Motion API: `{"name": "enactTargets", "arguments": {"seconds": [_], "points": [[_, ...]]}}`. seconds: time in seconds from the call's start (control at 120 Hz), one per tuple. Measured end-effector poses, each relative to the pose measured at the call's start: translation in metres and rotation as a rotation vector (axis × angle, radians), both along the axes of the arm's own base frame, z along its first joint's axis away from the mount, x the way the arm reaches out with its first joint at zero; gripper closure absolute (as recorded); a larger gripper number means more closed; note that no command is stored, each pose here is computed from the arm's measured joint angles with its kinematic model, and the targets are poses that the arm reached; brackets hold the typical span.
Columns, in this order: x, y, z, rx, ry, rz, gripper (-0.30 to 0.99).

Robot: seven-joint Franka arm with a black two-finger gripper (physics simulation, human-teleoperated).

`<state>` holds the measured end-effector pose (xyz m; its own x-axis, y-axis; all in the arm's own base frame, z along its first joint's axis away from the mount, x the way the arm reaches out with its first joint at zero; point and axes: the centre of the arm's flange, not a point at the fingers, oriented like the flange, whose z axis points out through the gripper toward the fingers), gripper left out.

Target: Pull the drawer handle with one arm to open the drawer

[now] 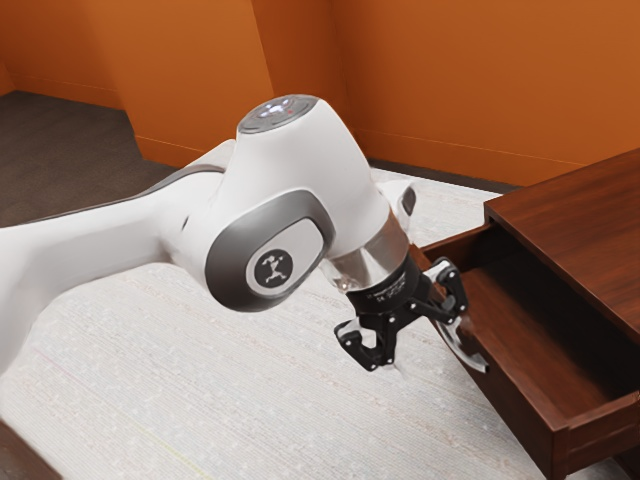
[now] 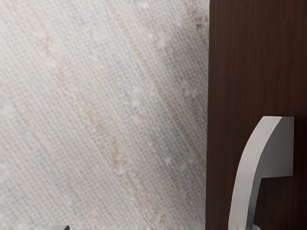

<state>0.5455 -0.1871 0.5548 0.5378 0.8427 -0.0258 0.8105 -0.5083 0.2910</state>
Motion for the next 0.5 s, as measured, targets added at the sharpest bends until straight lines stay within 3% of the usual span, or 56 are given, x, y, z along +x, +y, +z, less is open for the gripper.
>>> {"name": "enactTargets", "arguments": {"seconds": [0.5], "points": [[-0.028, 0.002, 0.005, 0.002, -0.003, -0.016, 0.26]]}}
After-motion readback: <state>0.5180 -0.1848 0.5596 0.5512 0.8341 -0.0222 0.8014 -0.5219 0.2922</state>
